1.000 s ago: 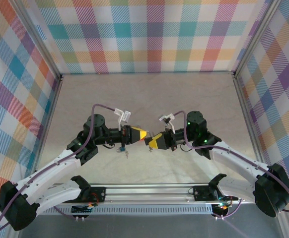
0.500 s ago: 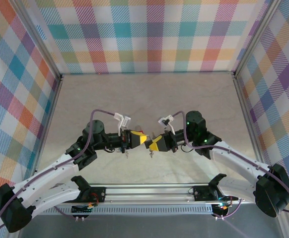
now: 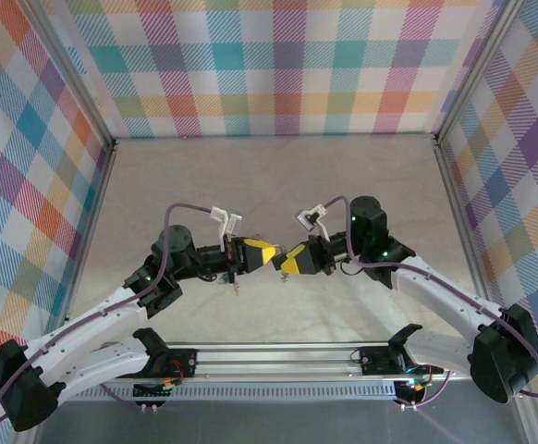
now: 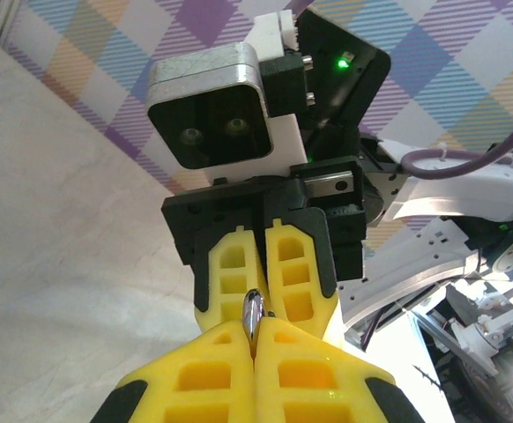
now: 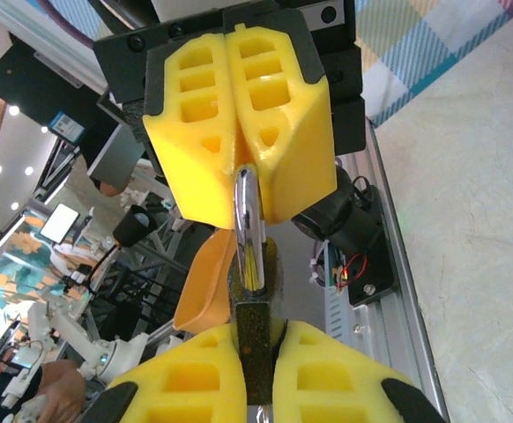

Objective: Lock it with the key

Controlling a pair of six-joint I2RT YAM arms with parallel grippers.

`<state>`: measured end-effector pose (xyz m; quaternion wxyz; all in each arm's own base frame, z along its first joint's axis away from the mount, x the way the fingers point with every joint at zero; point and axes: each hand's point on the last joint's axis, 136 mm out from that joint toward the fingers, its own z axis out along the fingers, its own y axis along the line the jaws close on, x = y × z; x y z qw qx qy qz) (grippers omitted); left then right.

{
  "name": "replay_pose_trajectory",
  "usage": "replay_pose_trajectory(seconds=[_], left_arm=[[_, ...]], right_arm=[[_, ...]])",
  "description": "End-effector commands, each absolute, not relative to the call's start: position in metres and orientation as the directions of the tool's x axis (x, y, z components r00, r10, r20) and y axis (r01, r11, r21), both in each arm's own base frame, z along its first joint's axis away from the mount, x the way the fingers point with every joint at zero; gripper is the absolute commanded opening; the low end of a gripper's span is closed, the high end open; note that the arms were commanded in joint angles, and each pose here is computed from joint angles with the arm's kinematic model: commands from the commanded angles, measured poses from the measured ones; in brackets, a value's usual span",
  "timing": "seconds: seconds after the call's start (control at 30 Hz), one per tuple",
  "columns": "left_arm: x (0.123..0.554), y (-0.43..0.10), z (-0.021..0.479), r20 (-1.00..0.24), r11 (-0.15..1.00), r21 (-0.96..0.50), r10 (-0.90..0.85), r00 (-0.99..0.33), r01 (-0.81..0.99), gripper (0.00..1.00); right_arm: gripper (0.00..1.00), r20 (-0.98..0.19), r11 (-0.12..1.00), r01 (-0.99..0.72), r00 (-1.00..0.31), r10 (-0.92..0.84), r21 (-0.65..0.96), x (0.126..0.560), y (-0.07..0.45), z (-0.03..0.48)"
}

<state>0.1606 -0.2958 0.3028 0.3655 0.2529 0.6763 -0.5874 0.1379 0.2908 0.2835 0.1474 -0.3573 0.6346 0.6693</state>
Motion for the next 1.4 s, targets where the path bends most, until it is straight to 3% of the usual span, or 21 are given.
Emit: replay_pose_trajectory(seconds=[0.0,0.4,0.57,0.63,0.7,0.83,1.03,1.37], left_arm=[[0.093,-0.311,0.244,-0.676,0.044,-0.711,0.229,-0.7,0.702,0.0],[0.081,-0.318,0.239,-0.658,0.002,-0.727,0.28,-0.699,0.686,0.0],[0.093,-0.311,0.248,-0.713,0.07,-0.672,0.21,-0.669,0.737,0.0],[0.104,-0.31,0.254,-0.741,0.104,-0.646,0.155,-0.654,0.756,0.0],[0.114,-0.312,0.258,-0.756,0.127,-0.632,0.114,-0.644,0.764,0.0],[0.131,-0.323,0.269,-0.774,0.12,-0.62,0.069,-0.629,0.776,0.0],[0.148,-0.329,0.291,-0.8,0.115,-0.59,0.051,-0.598,0.799,0.0],[0.193,-0.323,0.313,-0.806,0.168,-0.591,-0.087,-0.585,0.789,0.0]], right_arm=[[0.0,-0.81,-0.111,-0.803,-0.584,-0.054,0.586,0.175,0.292,0.343],[0.0,-0.828,-0.13,-0.819,-0.557,-0.057,0.559,0.179,0.294,0.366],[0.0,-0.812,-0.051,-0.81,-0.581,-0.061,0.584,0.189,0.294,0.346],[0.19,-0.815,-0.053,-0.813,-0.577,-0.057,0.579,0.186,0.293,0.346],[0.27,-0.821,-0.025,-0.821,-0.57,-0.041,0.571,0.187,0.29,0.343],[0.63,-0.831,0.073,-0.83,-0.556,-0.011,0.554,0.192,0.283,0.33],[0.75,-0.824,0.187,-0.809,-0.566,0.009,0.557,0.197,0.272,0.303],[0.8,-0.791,0.256,-0.757,-0.61,0.054,0.601,0.181,0.251,0.253]])
